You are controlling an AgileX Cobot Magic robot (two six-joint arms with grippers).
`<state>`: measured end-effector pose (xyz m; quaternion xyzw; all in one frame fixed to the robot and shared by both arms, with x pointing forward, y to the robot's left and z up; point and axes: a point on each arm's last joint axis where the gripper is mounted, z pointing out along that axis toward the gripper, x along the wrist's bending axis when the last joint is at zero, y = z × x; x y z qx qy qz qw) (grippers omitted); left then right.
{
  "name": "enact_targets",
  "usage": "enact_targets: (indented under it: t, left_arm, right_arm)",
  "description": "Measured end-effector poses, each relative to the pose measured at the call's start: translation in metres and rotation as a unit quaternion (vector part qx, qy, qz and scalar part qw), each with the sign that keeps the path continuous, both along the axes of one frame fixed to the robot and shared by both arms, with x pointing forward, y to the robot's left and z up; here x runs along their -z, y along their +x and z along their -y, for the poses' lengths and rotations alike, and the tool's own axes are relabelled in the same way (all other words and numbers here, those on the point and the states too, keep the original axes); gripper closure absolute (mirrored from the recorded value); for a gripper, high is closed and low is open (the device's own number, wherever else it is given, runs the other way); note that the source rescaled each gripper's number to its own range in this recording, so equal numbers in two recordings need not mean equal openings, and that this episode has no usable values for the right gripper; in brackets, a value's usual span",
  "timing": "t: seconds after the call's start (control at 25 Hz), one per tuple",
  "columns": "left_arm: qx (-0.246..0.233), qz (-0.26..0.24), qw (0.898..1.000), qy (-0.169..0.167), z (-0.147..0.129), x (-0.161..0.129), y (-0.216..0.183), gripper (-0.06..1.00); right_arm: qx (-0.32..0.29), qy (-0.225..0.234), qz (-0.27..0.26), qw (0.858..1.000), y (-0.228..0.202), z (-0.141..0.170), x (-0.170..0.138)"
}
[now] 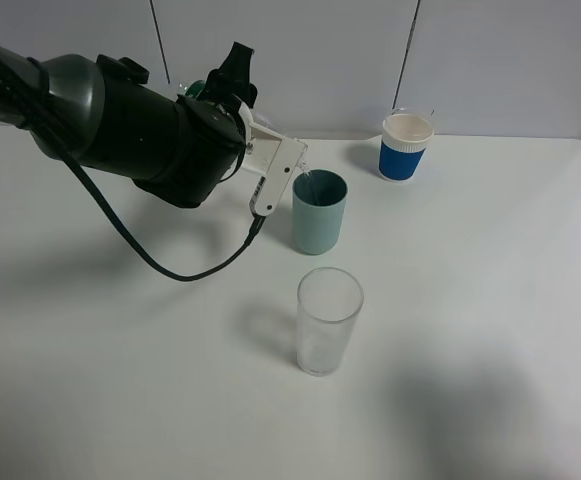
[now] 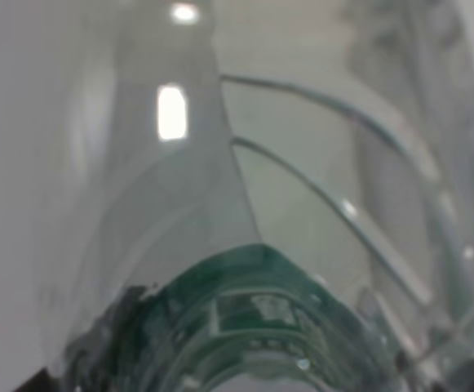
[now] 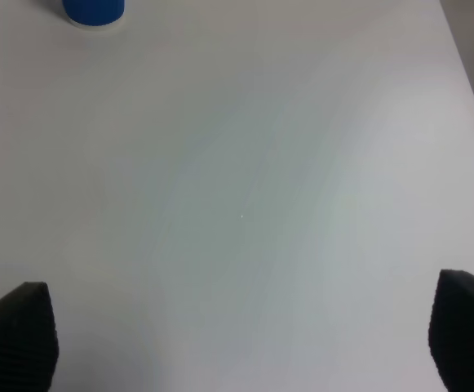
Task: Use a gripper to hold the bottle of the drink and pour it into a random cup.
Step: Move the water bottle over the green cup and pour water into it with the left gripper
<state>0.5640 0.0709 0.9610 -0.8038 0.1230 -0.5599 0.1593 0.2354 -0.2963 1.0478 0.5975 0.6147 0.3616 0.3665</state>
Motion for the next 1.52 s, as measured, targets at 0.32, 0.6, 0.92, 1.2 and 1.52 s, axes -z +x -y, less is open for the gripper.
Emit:
enact_targets:
  t: [0.32, 0.6, 0.92, 1.2, 1.52]
  left_arm:
    - [0.004, -0.001, 1.000, 0.013, -0.0001, -0.0001, 0.0000, 0.90]
    - [0.005, -0.001, 1.000, 0.016, -0.0001, -0.0001, 0.0000, 0.90]
    - [0.007, -0.002, 1.000, 0.020, -0.0001, -0.0001, 0.0000, 0.90]
    - [0.013, -0.004, 0.999, 0.041, -0.0001, -0.0001, 0.0000, 0.90]
    - [0.024, 0.002, 0.998, 0.055, 0.0011, -0.0015, 0.0007, 0.90]
  right_arm:
    - [0.000, 0.000, 0.000, 1.000, 0.0000, 0.0000, 0.0000]
    - [0.000, 0.000, 0.000, 1.000, 0.0000, 0.0000, 0.0000]
    - [0.000, 0.000, 0.000, 1.000, 0.0000, 0.0000, 0.0000]
    - [0.000, 0.000, 0.000, 1.000, 0.0000, 0.0000, 0.0000]
    - [0.000, 0.000, 0.000, 1.000, 0.0000, 0.0000, 0.0000]
